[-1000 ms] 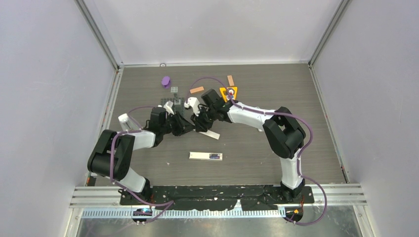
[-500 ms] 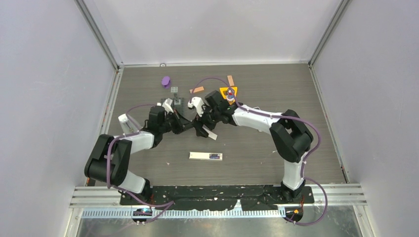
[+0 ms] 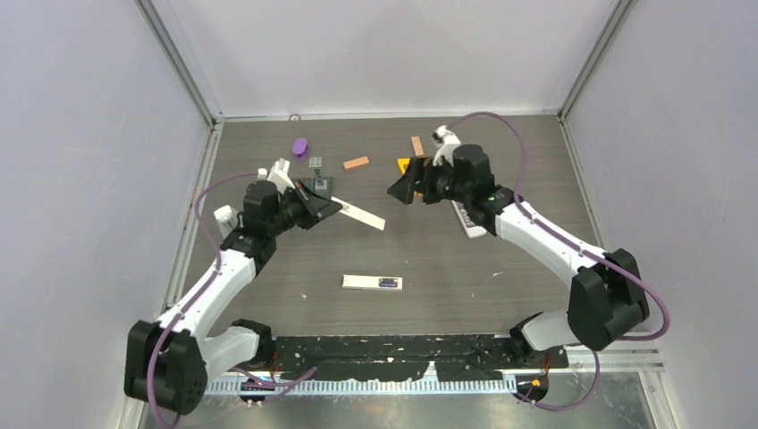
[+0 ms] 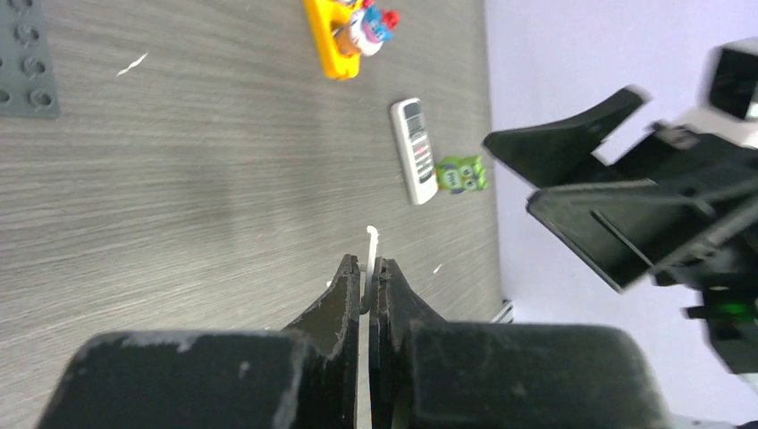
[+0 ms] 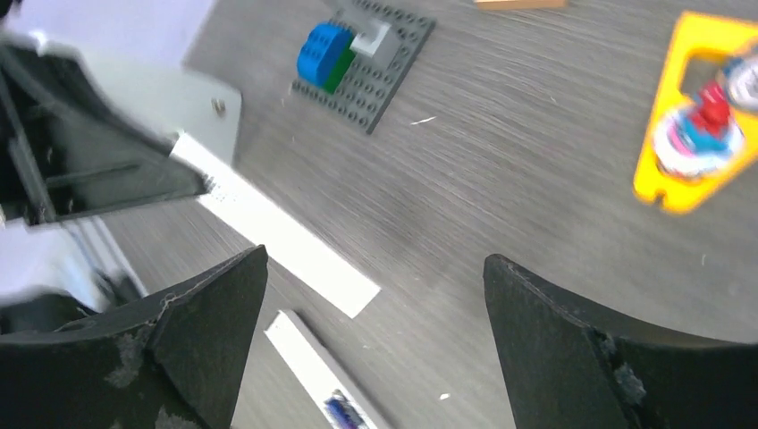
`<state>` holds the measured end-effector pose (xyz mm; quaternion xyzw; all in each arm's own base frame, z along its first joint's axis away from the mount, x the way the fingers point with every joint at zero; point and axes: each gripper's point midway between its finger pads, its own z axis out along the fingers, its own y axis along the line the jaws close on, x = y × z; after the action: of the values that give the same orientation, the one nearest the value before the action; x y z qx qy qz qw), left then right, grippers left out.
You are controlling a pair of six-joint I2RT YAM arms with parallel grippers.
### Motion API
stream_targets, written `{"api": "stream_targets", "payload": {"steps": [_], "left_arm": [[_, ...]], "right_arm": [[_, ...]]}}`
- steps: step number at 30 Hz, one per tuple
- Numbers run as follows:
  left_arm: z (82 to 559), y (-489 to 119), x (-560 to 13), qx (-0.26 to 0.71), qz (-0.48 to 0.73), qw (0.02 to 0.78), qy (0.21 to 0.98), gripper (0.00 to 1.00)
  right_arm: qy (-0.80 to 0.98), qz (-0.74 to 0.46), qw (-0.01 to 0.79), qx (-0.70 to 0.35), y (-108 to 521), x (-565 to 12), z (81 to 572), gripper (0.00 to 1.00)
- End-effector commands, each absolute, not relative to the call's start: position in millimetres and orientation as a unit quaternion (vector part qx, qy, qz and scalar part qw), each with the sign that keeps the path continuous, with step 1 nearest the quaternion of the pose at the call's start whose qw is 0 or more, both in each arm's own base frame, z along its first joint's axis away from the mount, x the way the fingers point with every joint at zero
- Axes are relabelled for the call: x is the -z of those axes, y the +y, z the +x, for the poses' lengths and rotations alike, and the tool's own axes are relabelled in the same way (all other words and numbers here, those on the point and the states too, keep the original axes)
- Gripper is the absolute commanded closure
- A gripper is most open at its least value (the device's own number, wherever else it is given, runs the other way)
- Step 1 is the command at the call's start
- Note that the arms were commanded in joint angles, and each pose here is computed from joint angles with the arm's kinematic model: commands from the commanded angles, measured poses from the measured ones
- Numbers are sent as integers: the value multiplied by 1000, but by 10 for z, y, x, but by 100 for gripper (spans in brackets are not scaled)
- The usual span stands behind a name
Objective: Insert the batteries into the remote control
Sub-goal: Pick up the battery cover at the center of the board.
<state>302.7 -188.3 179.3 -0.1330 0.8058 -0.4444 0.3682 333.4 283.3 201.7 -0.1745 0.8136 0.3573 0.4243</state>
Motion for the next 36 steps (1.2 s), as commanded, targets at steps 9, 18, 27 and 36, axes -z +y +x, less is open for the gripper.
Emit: {"api": "stream_targets", "payload": {"steps": [9,18,27,36], "left_arm": [[2852,-1754,-2658,497,-251,329,763,100],[2925,-1822,-2823,565,-290,290,716,100],[2985,-1850,-2911,590,-288,295,694,100],[3011,-1846,-2980,590,-278,309,692,100]], "right_arm": [[739,88,315,-589,2945,-2919,3168,0],[730,50,280,-621,3180,-2903,3080,8],[743,21,283,-606,3233,-2847,3056,14],[730,25,259,-632,3296,-2906,3022,49]]}}
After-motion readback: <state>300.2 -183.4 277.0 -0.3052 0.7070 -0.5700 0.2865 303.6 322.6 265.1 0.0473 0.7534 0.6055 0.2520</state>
